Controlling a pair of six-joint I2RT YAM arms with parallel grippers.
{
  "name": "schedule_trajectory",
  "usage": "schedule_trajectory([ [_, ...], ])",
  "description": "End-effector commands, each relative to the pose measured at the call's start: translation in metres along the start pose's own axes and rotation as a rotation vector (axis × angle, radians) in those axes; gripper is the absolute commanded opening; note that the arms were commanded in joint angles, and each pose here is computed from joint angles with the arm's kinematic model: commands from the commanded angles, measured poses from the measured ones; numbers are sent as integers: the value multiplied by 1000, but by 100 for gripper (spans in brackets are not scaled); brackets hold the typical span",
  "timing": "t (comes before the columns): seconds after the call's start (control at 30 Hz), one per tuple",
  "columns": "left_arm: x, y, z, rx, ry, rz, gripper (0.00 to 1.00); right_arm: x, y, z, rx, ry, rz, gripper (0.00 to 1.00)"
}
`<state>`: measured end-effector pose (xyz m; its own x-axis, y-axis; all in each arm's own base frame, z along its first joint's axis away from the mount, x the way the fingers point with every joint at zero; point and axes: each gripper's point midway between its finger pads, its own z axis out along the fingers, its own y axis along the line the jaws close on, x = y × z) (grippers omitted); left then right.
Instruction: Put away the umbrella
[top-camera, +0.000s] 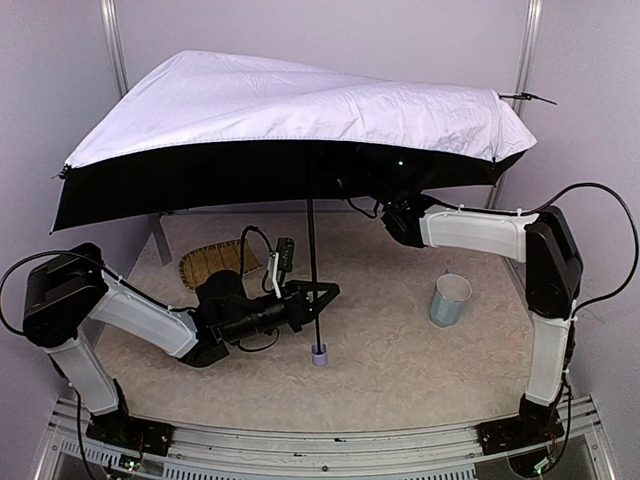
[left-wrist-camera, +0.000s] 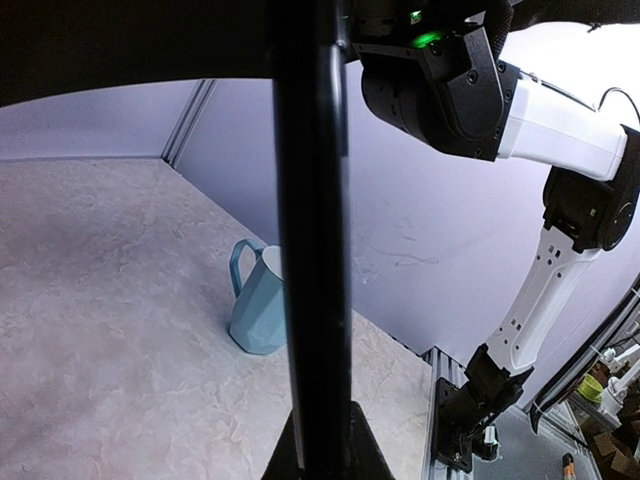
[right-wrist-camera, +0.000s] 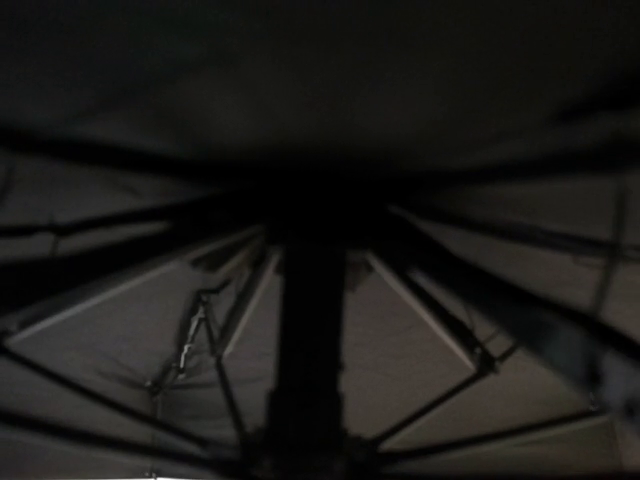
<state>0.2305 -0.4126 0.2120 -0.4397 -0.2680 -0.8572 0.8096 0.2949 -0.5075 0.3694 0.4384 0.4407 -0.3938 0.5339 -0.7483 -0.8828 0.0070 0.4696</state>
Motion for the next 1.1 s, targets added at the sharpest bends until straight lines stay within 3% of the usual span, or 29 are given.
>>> schedule_trajectory([
  [0.0, -22, -36, 0, 109, -57, 119, 0, -25, 11, -6, 6, -90, -29, 32],
  [0.03, -21, -37, 0, 112, -57, 120, 0, -26, 11, -6, 4, -93, -30, 28],
  [0.13, -21, -37, -1, 112, -57, 122, 0, -27, 11, -6, 9, -92, -31, 1],
  [0.27, -22, -34, -2, 91, -61, 128, 0, -26, 9, -9, 31, -88, -63, 0],
  [0.3, -23, -32, -3, 74, -66, 128, 0, -25, 8, -10, 51, -78, -84, 6],
  [0.4, -30, -12, -3, -57, -70, 132, 0, -23, 0, -17, 151, -38, -183, 43],
  [0.5, -43, 4, 4, -229, -62, 187, 0, -25, -14, -35, 331, -31, -320, 57],
  [0.6, -51, 8, 7, -346, -63, 263, 0, -17, -29, -57, 509, -16, -469, 61],
  [0.77, -51, 17, 15, -471, -51, 294, 0, -12, -24, -63, 643, -18, -645, 62],
  [0.93, -49, 17, 19, -509, -53, 304, 0, -31, -15, -71, 758, -106, -712, 46],
  [1.07, -46, 18, 20, -536, -51, 328, 0, -43, -12, -76, 797, -149, -730, 47],
])
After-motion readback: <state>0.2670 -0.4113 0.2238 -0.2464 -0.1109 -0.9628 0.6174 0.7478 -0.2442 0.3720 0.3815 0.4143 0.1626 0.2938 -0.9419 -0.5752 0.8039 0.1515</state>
